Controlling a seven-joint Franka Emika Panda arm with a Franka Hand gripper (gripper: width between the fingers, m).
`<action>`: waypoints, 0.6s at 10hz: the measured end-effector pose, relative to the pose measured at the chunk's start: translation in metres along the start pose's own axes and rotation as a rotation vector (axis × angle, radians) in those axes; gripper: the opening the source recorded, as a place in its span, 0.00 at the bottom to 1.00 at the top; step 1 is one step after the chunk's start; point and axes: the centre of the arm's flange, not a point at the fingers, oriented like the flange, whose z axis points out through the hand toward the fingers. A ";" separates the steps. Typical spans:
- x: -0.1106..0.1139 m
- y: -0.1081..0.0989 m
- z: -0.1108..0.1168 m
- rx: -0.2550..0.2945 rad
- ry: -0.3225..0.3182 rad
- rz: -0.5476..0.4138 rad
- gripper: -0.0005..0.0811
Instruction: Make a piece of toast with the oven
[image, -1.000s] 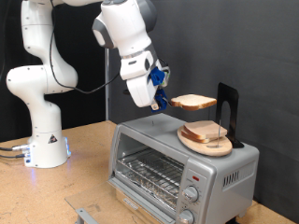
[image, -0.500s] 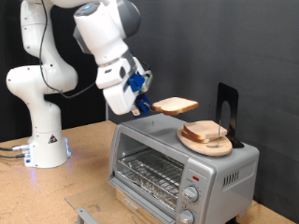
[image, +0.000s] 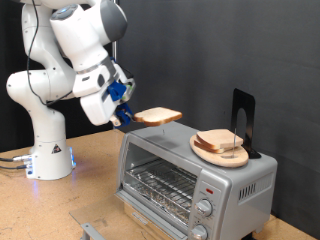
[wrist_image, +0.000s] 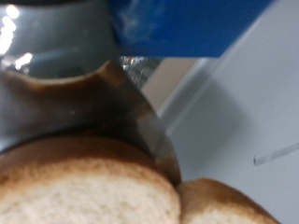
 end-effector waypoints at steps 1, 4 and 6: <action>-0.006 0.010 0.000 0.002 -0.008 0.009 0.50; -0.019 0.031 -0.002 0.013 0.005 0.036 0.50; -0.023 0.041 -0.007 0.019 0.020 0.056 0.50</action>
